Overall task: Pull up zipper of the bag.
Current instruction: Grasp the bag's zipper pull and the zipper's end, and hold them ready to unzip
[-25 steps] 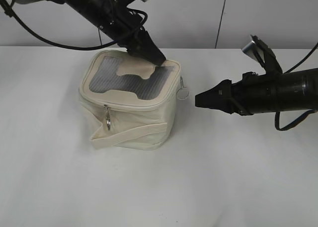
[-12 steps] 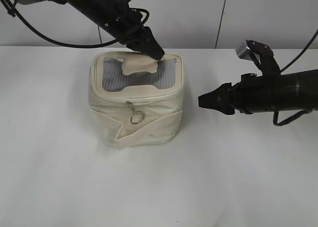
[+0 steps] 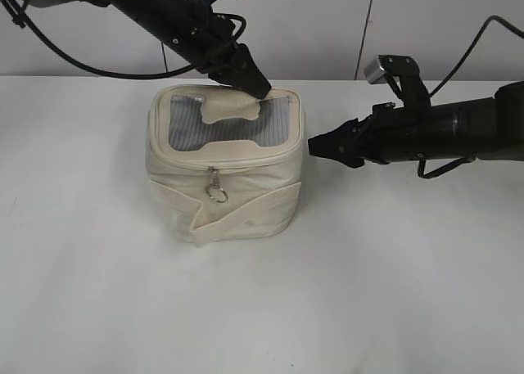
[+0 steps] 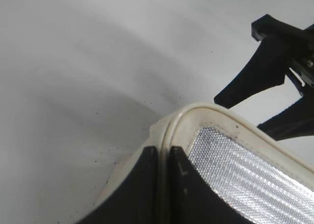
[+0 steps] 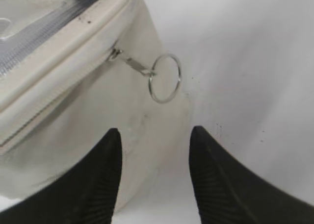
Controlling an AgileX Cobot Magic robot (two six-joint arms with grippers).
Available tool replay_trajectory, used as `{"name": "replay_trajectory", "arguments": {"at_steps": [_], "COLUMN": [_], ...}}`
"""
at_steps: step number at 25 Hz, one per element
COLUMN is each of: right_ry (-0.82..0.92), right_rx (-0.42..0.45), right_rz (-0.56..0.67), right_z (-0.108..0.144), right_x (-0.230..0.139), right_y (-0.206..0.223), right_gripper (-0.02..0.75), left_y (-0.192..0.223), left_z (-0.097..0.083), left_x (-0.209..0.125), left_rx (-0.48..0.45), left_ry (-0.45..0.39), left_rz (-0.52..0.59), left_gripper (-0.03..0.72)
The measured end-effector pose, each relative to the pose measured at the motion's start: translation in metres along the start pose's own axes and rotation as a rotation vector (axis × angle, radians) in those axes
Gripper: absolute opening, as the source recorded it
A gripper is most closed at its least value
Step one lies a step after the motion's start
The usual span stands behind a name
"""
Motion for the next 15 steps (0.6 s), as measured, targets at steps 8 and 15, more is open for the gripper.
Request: {"name": "replay_trajectory", "arguments": {"at_steps": [8,15], "right_ry": [-0.007,-0.033], "right_rx": [0.02,0.033], "right_rz": [-0.027,-0.026], "right_z": [0.001,0.011], "right_x": [0.007,0.013], "right_y": [0.001,0.007], "right_gripper": [0.365,0.365], "left_y": [0.0,0.0], "left_z": [0.0,0.0], "left_x": [0.0,0.0], "left_rx": [0.0,0.0], "left_ry": [0.0,0.001], "left_rz": [0.0,0.0], "left_gripper": [0.043,0.043]}}
Point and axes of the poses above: a point on each arm's last joint axis where the gripper is mounted, y pointing out along that axis toward the gripper, z along the wrist's bending axis when the last joint is at zero, x = y × z, the point moved 8 cm from there along y, pointing out along that axis toward the gripper, and after that the axes turned 15 degrees about -y, right-handed, at the moved point
